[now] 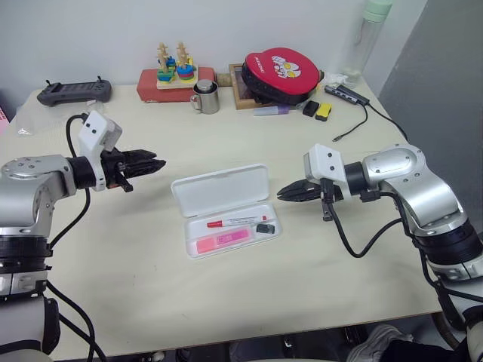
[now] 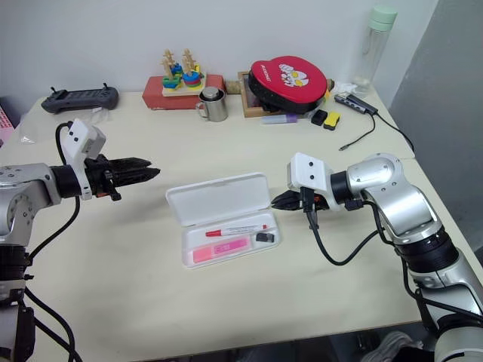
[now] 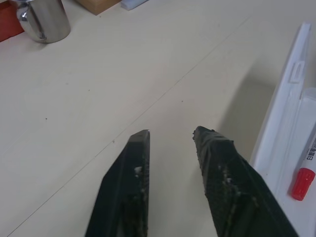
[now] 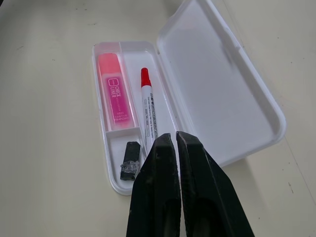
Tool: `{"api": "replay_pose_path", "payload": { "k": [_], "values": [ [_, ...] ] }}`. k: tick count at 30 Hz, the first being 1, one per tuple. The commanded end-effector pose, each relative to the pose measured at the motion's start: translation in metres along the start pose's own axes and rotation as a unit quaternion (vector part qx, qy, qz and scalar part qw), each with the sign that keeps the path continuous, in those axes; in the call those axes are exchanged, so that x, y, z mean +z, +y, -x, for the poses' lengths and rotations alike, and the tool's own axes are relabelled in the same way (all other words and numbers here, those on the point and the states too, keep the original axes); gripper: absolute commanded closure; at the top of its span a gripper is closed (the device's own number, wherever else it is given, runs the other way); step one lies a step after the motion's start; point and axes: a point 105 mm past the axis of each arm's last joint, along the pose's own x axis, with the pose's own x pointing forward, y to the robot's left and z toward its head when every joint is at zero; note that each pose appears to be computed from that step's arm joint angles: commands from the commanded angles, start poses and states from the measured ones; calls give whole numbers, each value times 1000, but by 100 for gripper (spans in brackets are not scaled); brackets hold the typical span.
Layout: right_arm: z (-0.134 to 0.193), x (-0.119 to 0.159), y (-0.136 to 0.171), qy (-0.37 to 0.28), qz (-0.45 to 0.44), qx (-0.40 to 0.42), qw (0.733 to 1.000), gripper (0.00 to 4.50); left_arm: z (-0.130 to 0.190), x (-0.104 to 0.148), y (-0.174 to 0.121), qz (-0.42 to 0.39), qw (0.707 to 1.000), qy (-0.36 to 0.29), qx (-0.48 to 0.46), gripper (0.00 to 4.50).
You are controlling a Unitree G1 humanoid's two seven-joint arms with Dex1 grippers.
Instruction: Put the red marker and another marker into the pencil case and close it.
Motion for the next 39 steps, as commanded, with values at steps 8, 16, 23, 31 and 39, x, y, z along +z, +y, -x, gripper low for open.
{"api": "replay_pose_path", "payload": {
  "k": [8, 16, 23, 31, 39],
  "values": [
    [8, 8, 1, -6, 14, -6, 1000, 436, -5, -3, 3, -19, 999, 41, -19, 447],
    [10, 9, 6, -4, 22, 7, 1000, 436, -23, -5, -2, -14, 995, 65, -79, 447],
    [11, 10, 8, -2, 25, 8, 1000, 436, -43, -4, -8, -14, 988, 88, -130, 447],
    [11, 9, 10, 4, 35, 8, 999, 436, -57, -6, -18, -24, 980, 102, -172, 447],
    [10, 8, 11, 5, 35, 7, 999, 436, -60, -3, -36, -38, 967, 111, -225, 447]
  ]
}}
